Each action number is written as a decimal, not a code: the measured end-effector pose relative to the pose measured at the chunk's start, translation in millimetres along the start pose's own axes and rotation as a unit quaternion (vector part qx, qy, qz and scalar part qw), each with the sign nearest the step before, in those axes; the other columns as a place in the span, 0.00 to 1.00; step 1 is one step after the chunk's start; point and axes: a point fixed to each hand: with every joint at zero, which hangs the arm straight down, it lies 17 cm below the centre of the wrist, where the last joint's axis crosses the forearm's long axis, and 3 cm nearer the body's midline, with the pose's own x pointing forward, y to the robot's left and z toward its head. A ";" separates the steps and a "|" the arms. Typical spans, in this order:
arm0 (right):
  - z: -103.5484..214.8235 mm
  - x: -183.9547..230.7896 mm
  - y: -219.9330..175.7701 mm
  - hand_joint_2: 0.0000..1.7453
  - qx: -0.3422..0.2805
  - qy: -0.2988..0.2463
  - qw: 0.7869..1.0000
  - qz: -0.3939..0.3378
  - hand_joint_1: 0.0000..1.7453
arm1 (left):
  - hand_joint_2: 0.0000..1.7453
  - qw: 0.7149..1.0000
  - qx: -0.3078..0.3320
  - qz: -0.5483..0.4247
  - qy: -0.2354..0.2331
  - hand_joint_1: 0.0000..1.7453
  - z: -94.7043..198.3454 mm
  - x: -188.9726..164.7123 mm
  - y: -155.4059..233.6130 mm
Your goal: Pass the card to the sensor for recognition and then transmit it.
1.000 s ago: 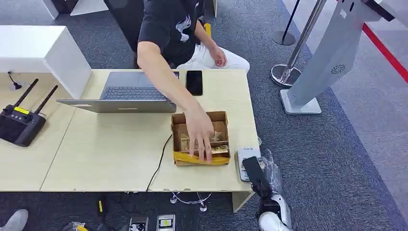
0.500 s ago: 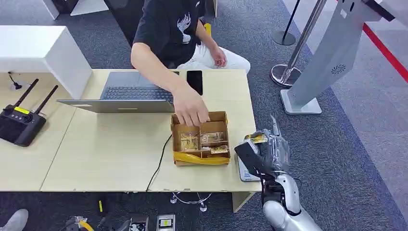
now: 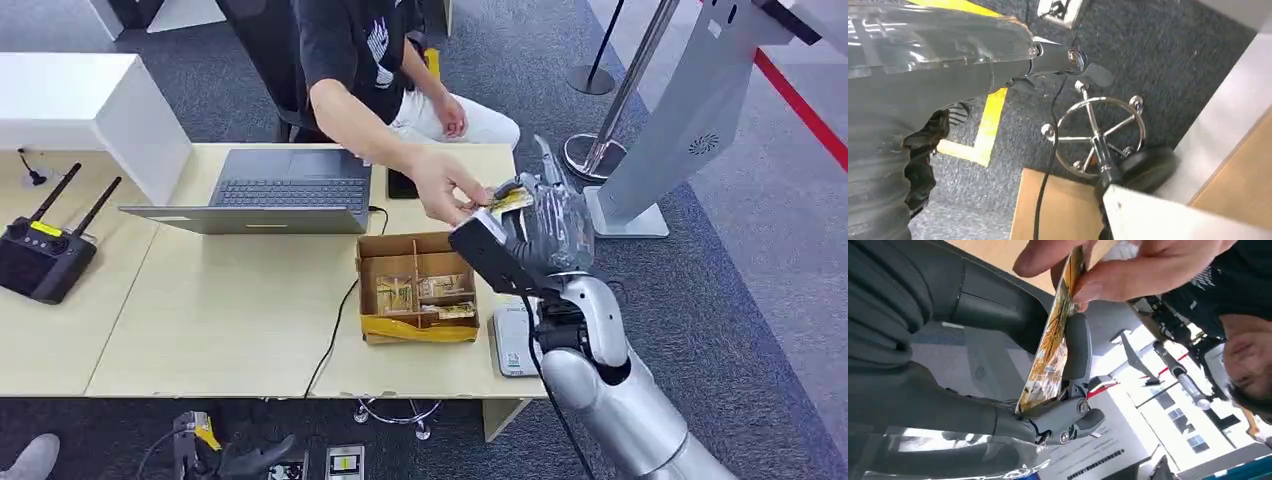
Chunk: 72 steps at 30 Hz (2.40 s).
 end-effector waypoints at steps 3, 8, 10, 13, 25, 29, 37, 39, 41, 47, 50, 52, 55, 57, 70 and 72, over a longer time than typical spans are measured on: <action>-6.0 10.7 -0.3 1.00 0.003 -0.006 1.000 0.000 1.00 | 1.00 1.000 -0.009 -0.007 0.006 0.00 -3.3 -2.9 -8.3; -8.7 21.2 8.0 1.00 0.016 -0.008 1.000 0.001 0.00 | 1.00 0.999 -0.028 -0.017 0.019 0.00 -7.0 -9.0 -22.3; -8.1 21.6 11.3 1.00 0.020 -0.005 1.000 0.003 0.00 | 1.00 0.999 -0.035 -0.019 0.020 0.00 -8.0 -9.8 -26.8; -7.2 23.2 13.4 1.00 0.019 -0.005 1.000 0.013 0.00 | 1.00 0.999 -0.037 -0.021 0.022 0.00 -8.9 -11.2 -29.3; 14.1 59.7 6.1 1.00 -0.014 -0.048 0.992 0.118 0.00 | 1.00 0.998 -0.042 -0.040 0.032 0.00 -6.1 -19.6 -27.9; 22.5 61.2 16.1 1.00 0.011 -0.048 0.990 0.132 0.00 | 1.00 0.998 -0.044 -0.044 0.034 0.00 -5.0 -22.0 -27.9; 63.8 48.5 63.9 1.00 0.090 -0.030 0.984 0.150 0.00 | 1.00 0.998 -0.027 -0.042 0.035 0.00 -0.9 -25.1 -15.2; 74.7 45.2 76.6 1.00 0.107 -0.030 0.983 0.149 0.00 | 1.00 0.998 -0.018 -0.042 0.036 0.00 1.0 -26.9 -9.8; 81.8 42.9 85.5 1.00 0.120 -0.030 0.981 0.148 0.00 | 1.00 0.999 -0.010 -0.041 0.035 0.00 2.4 -27.9 -5.1; 95.4 26.3 107.2 1.00 0.141 -0.019 0.976 0.166 0.00 | 1.00 0.999 0.007 -0.039 0.035 0.00 6.9 -31.9 2.3; 99.3 18.5 115.8 1.00 0.149 -0.014 0.974 0.171 0.00 | 1.00 0.999 0.009 -0.035 0.034 0.00 7.7 -31.6 2.9; 100.5 13.1 120.0 1.00 0.153 -0.010 0.972 0.178 0.00 | 1.00 0.999 0.009 -0.035 0.034 0.00 7.6 -31.4 3.2; 103.2 1.0 128.1 1.00 0.158 0.001 0.968 0.195 0.00 | 1.00 0.999 0.008 -0.036 0.036 0.00 7.9 -32.1 2.0; 105.0 -6.1 133.9 1.00 0.163 0.006 0.965 0.203 0.00 | 1.00 0.999 0.009 -0.037 0.035 0.00 7.8 -31.8 2.1; 111.1 -36.0 158.8 1.00 0.165 0.021 0.954 0.251 0.00 | 1.00 0.999 0.005 -0.032 0.034 0.00 7.2 -29.7 0.3; 112.1 -39.6 162.0 1.00 0.164 0.023 0.952 0.258 0.00 | 1.00 0.999 0.005 -0.031 0.033 0.00 7.3 -29.6 0.4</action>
